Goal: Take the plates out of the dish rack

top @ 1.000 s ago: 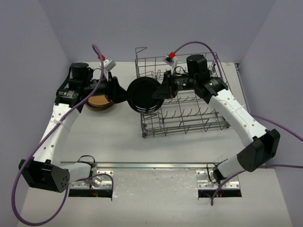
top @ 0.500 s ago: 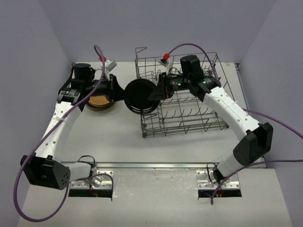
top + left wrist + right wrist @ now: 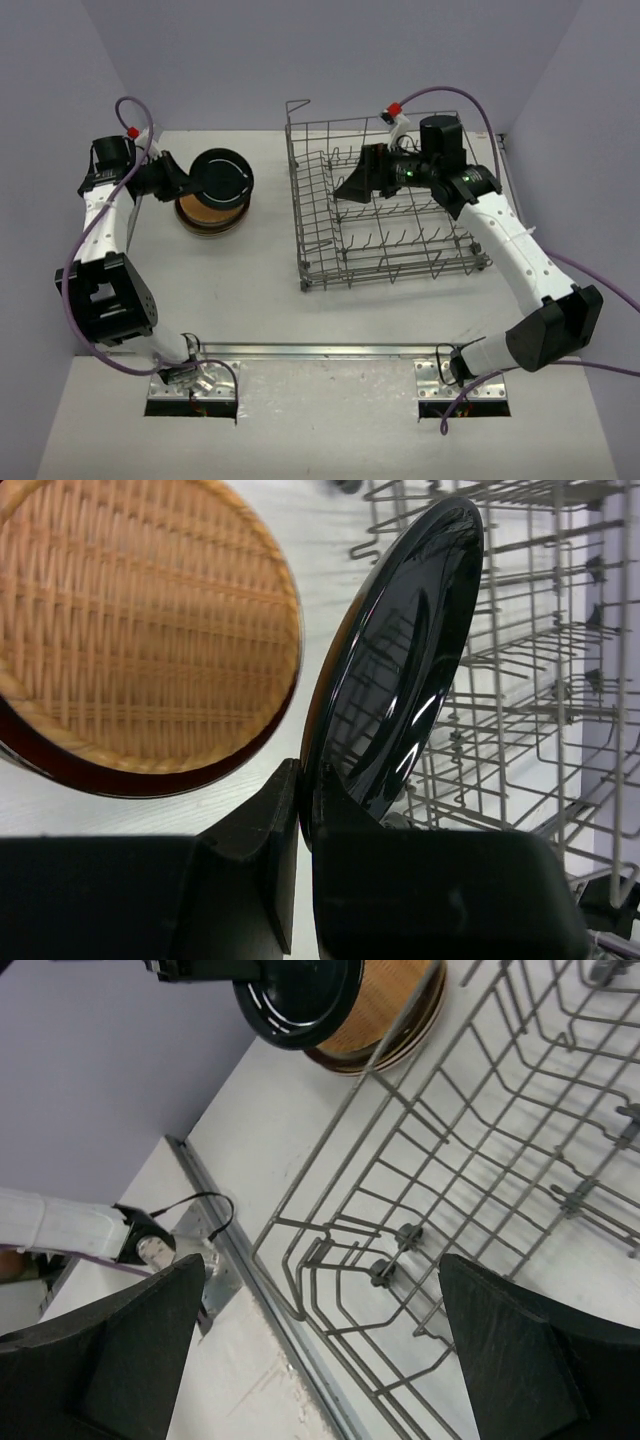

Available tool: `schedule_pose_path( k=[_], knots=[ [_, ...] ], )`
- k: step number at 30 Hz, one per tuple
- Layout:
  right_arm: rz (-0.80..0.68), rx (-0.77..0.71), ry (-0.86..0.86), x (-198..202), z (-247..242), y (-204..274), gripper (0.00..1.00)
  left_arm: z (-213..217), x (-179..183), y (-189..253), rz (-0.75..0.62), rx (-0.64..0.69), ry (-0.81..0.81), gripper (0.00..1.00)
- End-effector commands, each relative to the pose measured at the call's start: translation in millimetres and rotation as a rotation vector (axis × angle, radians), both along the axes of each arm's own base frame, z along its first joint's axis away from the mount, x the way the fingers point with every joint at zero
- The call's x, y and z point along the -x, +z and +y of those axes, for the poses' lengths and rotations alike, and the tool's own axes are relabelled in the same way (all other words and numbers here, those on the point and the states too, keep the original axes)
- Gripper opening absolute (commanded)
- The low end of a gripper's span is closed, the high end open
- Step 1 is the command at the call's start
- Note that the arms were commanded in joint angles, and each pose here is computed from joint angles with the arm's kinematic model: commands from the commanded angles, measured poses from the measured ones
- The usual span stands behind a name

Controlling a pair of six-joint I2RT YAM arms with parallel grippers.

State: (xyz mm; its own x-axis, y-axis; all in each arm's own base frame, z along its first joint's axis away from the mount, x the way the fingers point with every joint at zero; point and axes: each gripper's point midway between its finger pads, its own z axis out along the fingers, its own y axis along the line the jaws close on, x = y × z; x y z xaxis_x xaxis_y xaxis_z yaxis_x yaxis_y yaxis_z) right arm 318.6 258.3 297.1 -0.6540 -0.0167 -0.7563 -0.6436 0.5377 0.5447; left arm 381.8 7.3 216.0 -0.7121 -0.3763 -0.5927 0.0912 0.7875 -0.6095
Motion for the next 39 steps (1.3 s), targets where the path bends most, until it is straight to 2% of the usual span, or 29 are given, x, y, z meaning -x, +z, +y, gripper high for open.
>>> schedule_pose_path(
  k=[1,11,14,18,23,24,27,30,35,36,39],
  knots=[
    [-0.054,-0.02,-0.088,-9.1,-26.2,19.6,0.99,26.1,-19.4,-15.0,0.056,-0.01,0.088,0.0],
    [-0.112,-0.025,-0.116,-0.1,-41.8,34.4,0.99,71.0,-35.9,-61.6,0.169,0.088,0.178,0.01],
    [-0.117,-0.019,-0.128,-1.8,-43.6,34.4,0.99,76.1,-38.9,-65.7,0.171,0.09,0.186,0.05],
    [-0.114,-0.013,-0.131,-5.0,-43.9,32.4,0.99,78.4,-42.6,-71.4,0.171,0.094,0.189,0.15],
    [-0.108,-0.009,-0.135,-6.5,-44.6,30.1,0.99,77.2,-43.7,-74.9,0.172,0.101,0.171,0.21],
    [-0.11,-0.007,-0.137,-6.9,-44.9,29.9,0.99,75.7,-43.3,-75.5,0.176,0.107,0.164,0.25],
    [-0.109,-0.003,-0.141,-7.1,-45.6,28.3,0.99,75.3,-42.4,-69.8,0.159,0.094,0.155,0.54],
    [-0.118,0.006,-0.153,-7.9,-48.2,28.8,0.99,78.3,-40.7,-53.0,0.107,0.04,0.157,0.72],
    [-0.146,0.034,-0.208,-13.6,-57.4,31.2,0.99,83.7,-33.9,-6.4,-0.023,-0.123,0.155,0.91],
    [-0.156,0.047,-0.234,-16.5,-61.6,31.4,0.99,84.1,-31.4,3.6,-0.058,-0.176,0.144,0.98],
    [-0.201,0.146,-0.387,-34.4,-89.2,25.0,0.99,81.6,-18.7,42.0,-0.162,-0.341,0.156,1.0]
  ],
)
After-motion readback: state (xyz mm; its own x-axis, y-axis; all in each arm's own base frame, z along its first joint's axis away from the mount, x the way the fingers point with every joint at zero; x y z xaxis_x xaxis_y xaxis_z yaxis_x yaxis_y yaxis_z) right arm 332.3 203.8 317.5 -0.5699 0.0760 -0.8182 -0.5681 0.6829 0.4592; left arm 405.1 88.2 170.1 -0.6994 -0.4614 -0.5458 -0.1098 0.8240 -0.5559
